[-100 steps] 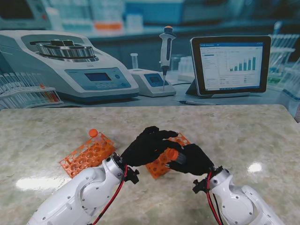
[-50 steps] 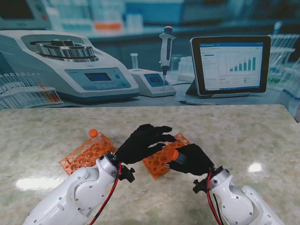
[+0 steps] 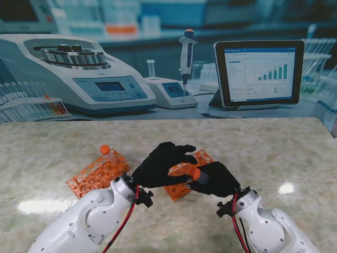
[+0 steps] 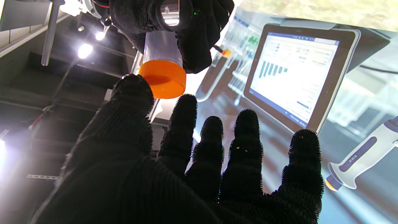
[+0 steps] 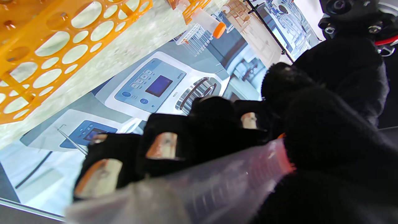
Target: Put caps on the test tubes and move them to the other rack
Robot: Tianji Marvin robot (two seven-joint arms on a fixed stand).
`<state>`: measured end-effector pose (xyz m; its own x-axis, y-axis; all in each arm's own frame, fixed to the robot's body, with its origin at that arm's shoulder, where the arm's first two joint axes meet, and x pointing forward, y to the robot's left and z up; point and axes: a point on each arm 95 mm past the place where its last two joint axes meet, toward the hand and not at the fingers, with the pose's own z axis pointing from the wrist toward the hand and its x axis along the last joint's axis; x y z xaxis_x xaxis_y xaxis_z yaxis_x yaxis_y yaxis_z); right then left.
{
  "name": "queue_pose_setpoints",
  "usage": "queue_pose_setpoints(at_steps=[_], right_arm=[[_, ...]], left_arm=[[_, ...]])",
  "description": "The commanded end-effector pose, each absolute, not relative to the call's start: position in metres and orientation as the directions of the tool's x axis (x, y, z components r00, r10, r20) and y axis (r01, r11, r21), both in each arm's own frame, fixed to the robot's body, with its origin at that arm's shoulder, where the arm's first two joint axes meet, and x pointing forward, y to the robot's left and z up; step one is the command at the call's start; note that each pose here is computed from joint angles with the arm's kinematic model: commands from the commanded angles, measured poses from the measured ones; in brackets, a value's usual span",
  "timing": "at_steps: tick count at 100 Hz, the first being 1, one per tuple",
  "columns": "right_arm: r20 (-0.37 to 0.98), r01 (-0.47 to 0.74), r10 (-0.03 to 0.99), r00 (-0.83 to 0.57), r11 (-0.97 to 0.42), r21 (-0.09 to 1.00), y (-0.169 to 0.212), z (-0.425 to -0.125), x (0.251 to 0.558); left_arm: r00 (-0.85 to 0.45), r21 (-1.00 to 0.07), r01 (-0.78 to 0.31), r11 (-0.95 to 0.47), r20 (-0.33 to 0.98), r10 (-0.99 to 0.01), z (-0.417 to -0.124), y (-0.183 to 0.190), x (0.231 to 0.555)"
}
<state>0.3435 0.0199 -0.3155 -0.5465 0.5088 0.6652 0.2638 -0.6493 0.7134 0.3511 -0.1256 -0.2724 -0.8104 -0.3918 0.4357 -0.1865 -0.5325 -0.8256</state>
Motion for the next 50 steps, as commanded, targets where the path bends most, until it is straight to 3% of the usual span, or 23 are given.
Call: queue_pose_setpoints(at_steps=[1, 50], right_arm=[[0.671, 0.271, 0.506, -0.542, -0.651, 0.709, 0.022, -0.317, 0.342], [0.671, 0.271, 0.505, -0.542, -0.651, 0.709, 0.022, -0.317, 0.342]], left_arm=[[-0.808, -0.827, -0.191, -0.528, 0.438, -0.394, -0.274, -0.128, 0.352], [-0.797, -0.821, -0.224, -0.525, 0.465, -0.386, -0.281, -0.138, 0.353]])
